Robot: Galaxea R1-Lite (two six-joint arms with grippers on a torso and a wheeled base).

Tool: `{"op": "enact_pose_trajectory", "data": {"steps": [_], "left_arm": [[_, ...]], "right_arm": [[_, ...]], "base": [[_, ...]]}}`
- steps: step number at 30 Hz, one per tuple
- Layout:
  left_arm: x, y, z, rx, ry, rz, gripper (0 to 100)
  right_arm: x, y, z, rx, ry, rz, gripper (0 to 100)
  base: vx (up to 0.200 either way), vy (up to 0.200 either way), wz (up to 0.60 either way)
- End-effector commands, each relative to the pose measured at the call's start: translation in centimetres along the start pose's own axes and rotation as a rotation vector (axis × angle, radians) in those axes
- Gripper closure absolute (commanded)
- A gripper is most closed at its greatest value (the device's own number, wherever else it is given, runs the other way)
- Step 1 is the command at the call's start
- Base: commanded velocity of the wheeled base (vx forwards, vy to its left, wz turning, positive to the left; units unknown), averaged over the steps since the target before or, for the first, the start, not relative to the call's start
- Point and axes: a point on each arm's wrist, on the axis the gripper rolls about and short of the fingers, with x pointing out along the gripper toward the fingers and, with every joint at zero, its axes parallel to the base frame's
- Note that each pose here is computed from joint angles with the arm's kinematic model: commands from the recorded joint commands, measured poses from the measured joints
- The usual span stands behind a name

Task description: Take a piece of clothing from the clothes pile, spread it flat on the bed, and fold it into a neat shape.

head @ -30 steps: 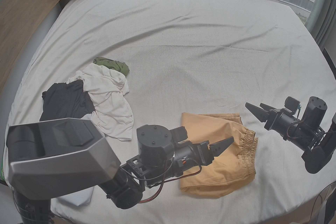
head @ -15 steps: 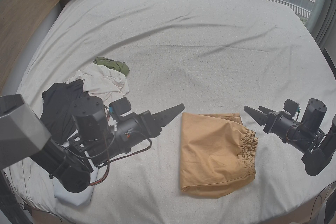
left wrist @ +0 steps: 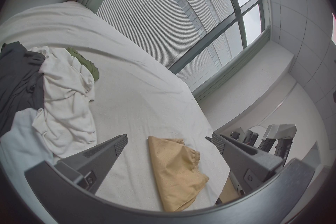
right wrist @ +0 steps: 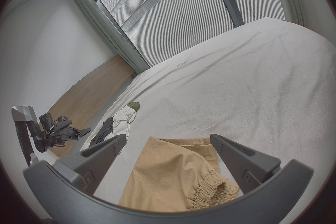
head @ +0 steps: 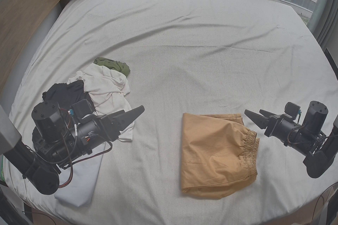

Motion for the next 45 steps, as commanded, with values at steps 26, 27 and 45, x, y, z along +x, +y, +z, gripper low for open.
{"op": "enact_pose_trajectory", "data": {"steps": [26,27,45], "left_arm": [[-4.4,4.0,-5.7,0.214,0.244,0.11,0],[-4.5,4.1,-5.7,0.213,0.242,0.113,0],[-4.3,4.2,-6.0,0.207,0.258,0.111,0]], "right_arm": [[-5.1,-2.4,-8.0,0.014,0.467,-0.174,0],[-5.3,-2.5,-8.5,0.025,0.492,-0.182,0],[-3.1,-2.5,-10.8,0.142,0.547,-0.129,0]], "base": [[0.0,0.0,0.0],[0.0,0.0,0.0],[0.0,0.0,0.0]]}}
